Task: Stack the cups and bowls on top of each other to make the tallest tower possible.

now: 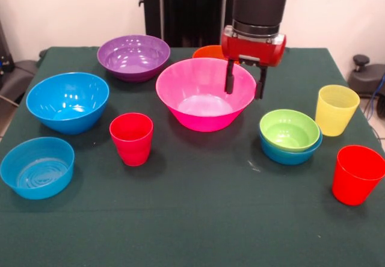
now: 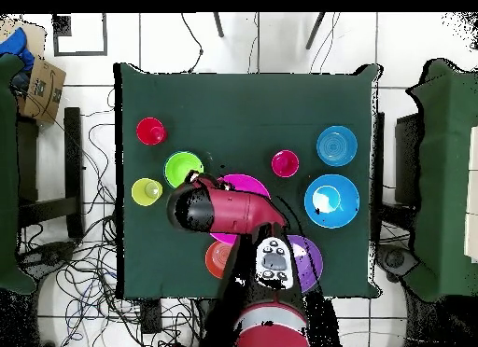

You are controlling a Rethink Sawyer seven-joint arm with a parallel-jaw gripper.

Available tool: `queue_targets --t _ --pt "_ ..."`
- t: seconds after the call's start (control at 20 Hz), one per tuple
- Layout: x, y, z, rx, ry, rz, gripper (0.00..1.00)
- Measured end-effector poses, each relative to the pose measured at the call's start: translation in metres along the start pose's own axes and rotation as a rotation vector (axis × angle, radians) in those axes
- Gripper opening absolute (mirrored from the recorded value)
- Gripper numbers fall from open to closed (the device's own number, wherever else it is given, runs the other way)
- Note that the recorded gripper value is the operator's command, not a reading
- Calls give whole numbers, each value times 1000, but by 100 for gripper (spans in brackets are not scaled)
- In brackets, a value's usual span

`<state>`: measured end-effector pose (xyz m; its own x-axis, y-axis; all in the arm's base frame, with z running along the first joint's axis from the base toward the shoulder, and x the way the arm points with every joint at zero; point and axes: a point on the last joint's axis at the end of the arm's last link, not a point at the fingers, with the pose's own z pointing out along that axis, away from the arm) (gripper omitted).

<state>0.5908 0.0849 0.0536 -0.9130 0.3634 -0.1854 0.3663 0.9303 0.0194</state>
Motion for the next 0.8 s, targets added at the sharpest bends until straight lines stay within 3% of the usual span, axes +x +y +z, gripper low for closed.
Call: queue_targets --t 0.35,0.8 --pt "17 4 13 2 31 -11 100" --pt "21 4 16 1 32 -11 100"
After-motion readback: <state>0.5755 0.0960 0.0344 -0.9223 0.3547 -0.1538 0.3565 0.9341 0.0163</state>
